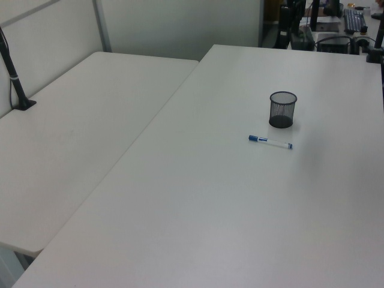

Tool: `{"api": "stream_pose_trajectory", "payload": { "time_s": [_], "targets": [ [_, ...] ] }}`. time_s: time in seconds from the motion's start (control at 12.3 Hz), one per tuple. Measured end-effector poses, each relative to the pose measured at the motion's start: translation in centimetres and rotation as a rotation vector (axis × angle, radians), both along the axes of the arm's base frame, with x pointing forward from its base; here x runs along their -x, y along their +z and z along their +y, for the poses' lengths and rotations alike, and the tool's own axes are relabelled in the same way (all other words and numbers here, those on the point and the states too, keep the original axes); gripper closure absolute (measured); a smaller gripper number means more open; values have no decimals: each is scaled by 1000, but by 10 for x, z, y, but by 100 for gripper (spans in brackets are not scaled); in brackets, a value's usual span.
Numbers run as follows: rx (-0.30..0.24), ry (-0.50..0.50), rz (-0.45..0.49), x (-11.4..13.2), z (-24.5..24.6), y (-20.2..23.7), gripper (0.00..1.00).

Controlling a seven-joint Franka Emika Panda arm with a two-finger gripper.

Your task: Insert the marker

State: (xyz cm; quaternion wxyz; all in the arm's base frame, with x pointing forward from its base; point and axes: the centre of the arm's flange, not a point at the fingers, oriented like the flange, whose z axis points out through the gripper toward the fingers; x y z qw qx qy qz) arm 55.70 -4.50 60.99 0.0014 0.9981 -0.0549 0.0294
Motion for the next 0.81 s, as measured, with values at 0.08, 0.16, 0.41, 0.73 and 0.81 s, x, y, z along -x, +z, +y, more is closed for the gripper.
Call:
{"api": "stream_pose_trajectory", "payload": {
  "time_s": [0.08, 0.16, 0.41, 0.73, 0.81],
  "targets": [
    [0, 0, -3, 0, 0, 2, 0],
    [0, 2, -3, 0, 0, 2, 0],
    [1, 6, -3, 0, 1, 2, 0],
    [1, 6, -4, 0, 1, 2, 0],
    [1, 7, -4, 0, 1, 2, 0]
  ]
}}
